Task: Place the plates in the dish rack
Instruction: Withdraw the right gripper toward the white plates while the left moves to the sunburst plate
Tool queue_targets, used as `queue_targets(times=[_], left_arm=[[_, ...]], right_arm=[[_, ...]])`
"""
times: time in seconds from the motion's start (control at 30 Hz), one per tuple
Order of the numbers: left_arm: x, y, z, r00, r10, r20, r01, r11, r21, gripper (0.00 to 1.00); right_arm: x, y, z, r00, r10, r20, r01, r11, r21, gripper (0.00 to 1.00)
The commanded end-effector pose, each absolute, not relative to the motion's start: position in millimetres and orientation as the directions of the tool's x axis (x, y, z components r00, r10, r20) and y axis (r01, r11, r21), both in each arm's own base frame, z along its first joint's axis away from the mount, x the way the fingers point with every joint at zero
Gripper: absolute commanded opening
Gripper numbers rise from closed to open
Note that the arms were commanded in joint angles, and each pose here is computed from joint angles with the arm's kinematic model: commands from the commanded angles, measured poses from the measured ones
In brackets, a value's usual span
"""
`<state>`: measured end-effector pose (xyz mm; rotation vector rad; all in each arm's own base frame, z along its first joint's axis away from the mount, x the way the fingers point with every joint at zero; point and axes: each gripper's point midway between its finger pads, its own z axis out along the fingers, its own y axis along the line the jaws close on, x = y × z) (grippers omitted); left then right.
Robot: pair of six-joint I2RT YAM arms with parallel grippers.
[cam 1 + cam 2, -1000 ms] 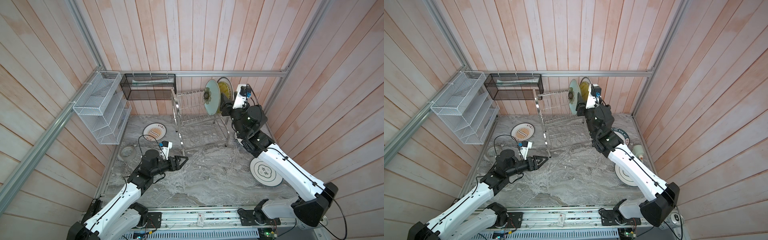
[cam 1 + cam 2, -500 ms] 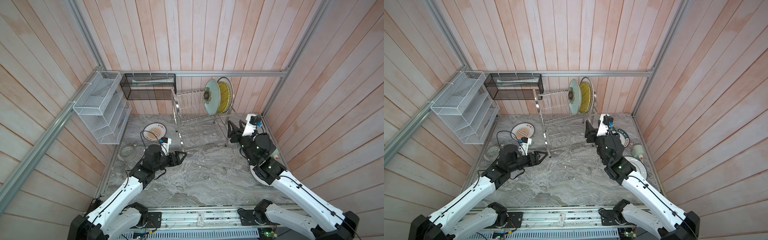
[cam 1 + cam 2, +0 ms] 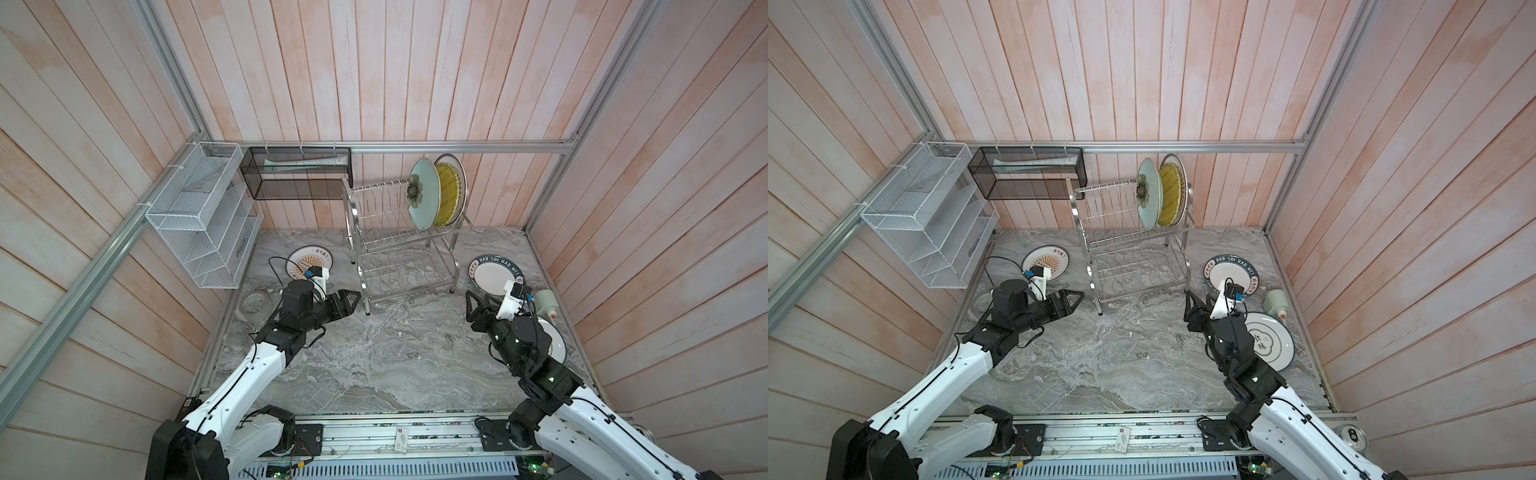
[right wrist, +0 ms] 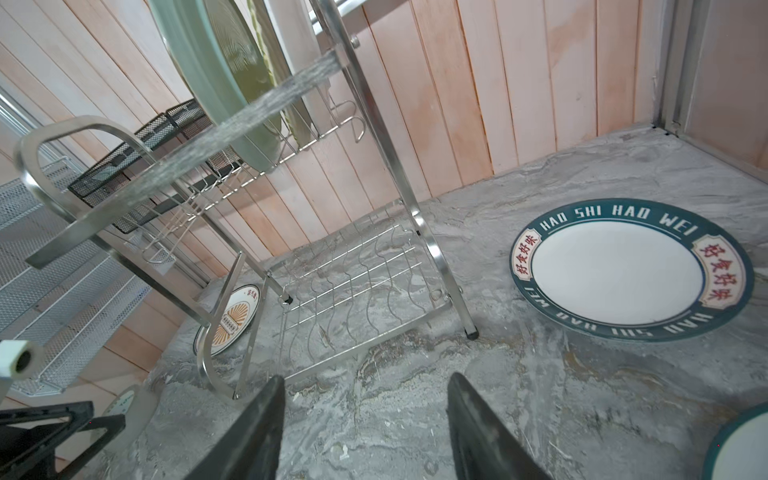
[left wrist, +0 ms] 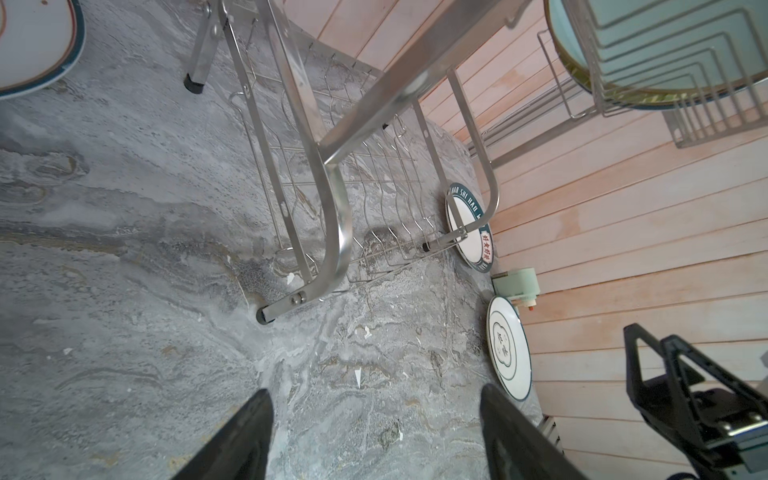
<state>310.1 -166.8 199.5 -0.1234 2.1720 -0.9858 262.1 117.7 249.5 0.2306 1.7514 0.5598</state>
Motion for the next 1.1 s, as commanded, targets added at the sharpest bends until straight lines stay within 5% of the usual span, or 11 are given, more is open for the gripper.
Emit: queue_targets(times=[0.0,0.67,1.07], left_arm=[[318.4,-161.6,212.5,-0.702,-0.371,-0.607,0.226,0.693,-0.685,0.79],[362.0,-65.3,134.9,-0.599,-0.697,-0.395,-0.110,0.560,-0.821,0.79],[387.6,-42.0,116.8,-0.531,-0.753,-0.389,-0.195,0.555,-0.809,0.78]], right_arm=[[256.2,108.7,229.5,-0.306,0.480,-0.822,-0.076,0.849,0.524,0.63],[256.1,97.3,206.4,-0.341,0.500,-0.796,-0.023,0.842,0.539,0.62],[258.3,103.5,202.6,-0.365,0.488,-0.793,-0.045,0.841,0.538,0.62]])
